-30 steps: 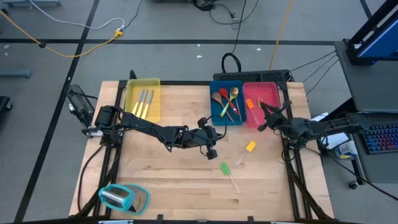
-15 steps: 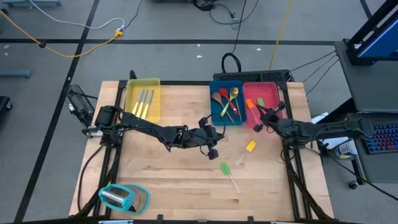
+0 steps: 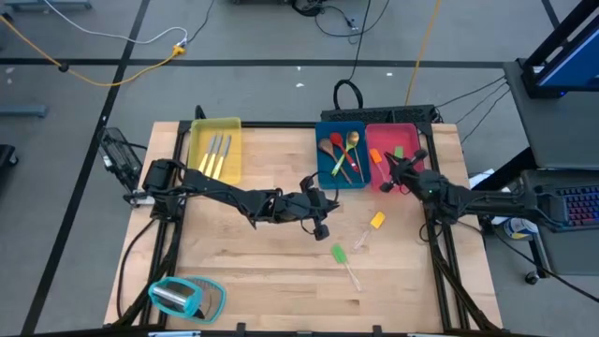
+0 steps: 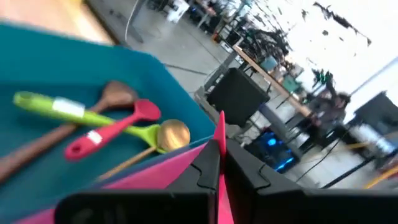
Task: Pick & Place Kitchen Items
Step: Put the red spatula into the pink bin
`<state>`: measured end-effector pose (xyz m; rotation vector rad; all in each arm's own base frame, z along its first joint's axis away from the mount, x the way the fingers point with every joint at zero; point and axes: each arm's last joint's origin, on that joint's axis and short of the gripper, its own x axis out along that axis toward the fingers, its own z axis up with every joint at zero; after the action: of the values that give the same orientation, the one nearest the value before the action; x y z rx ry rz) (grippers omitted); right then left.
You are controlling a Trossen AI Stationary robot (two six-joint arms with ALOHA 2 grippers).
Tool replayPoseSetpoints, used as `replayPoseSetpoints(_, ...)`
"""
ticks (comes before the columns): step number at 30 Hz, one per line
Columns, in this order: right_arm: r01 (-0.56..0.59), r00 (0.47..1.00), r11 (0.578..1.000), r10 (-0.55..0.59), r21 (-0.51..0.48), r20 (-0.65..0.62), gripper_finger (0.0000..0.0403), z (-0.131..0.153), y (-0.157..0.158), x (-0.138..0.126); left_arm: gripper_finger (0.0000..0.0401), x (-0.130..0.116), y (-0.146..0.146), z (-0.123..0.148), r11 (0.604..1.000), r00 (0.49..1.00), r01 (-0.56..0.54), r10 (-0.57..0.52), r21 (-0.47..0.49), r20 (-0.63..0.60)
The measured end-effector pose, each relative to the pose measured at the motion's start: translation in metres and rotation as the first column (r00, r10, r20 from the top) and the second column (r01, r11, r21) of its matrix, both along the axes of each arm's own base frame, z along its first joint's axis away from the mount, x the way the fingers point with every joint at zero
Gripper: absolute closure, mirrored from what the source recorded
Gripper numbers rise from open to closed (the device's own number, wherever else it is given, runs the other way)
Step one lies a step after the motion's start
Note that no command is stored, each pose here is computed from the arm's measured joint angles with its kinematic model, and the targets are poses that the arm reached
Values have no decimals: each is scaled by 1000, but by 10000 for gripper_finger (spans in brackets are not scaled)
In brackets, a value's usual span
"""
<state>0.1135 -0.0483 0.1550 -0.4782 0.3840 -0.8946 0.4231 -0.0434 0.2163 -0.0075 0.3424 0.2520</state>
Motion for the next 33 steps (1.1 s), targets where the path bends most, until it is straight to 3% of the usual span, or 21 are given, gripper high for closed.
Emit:
replayPoseSetpoints(8,57,997,998,-59,28,41,367,0,-6,-1,366,0,0,0,1000,1000,5,-5,14,-4)
replayPoseSetpoints(25,54,997,998,-56,33,49,287,0,-6,-1,366,0,0,0,1000,1000,6,-6,15,-7)
replayPoseSetpoints(33,-33,966,998,20,46,256,259,13,-5,2,366,0,0,-1,1000,1000,6,-6,15,-10)
